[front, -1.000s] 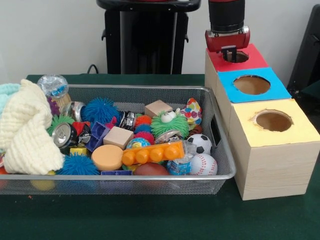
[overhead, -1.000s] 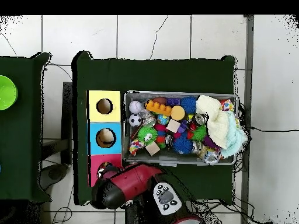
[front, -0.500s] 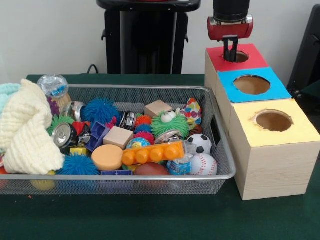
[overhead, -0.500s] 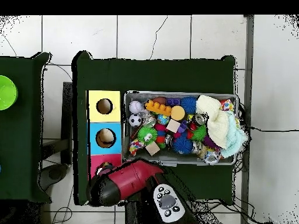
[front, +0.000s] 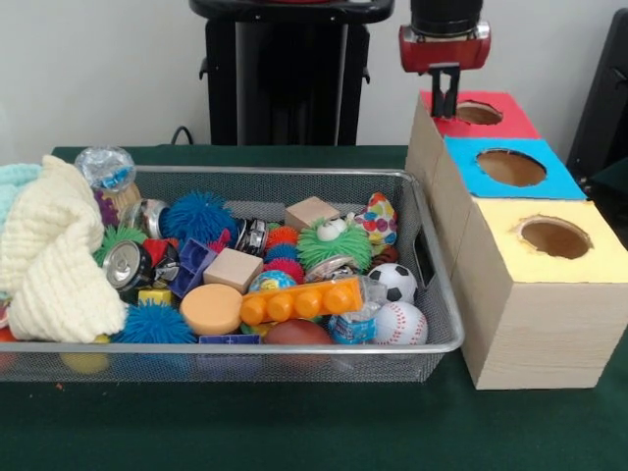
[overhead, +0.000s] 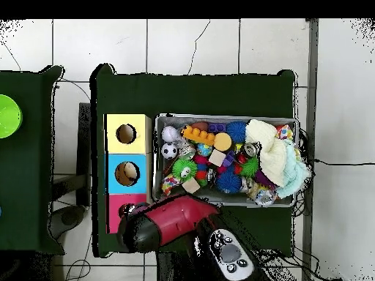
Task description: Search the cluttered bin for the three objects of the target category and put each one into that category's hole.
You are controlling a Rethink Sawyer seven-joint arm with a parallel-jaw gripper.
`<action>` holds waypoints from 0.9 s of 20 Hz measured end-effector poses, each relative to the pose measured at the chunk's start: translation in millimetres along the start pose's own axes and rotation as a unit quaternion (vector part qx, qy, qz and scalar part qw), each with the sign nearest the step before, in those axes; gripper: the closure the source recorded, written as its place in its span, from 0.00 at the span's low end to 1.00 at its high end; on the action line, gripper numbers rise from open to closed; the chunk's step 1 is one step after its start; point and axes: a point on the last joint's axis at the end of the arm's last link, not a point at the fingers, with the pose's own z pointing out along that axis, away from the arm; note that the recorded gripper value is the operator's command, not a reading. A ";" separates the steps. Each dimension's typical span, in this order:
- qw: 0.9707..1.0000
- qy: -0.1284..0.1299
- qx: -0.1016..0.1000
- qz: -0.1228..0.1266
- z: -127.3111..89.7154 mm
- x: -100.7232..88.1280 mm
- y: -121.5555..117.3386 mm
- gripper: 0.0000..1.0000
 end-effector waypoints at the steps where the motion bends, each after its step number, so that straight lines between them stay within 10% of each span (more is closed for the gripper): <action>1: 1.000 0.000 0.001 0.005 -2.5 -2.7 -5.2 1.00; 11: 0.993 0.037 0.033 0.112 -52.4 -46.3 -135.6 1.00; 18: 0.994 0.006 0.045 0.102 -15.6 -83.0 -214.5 1.00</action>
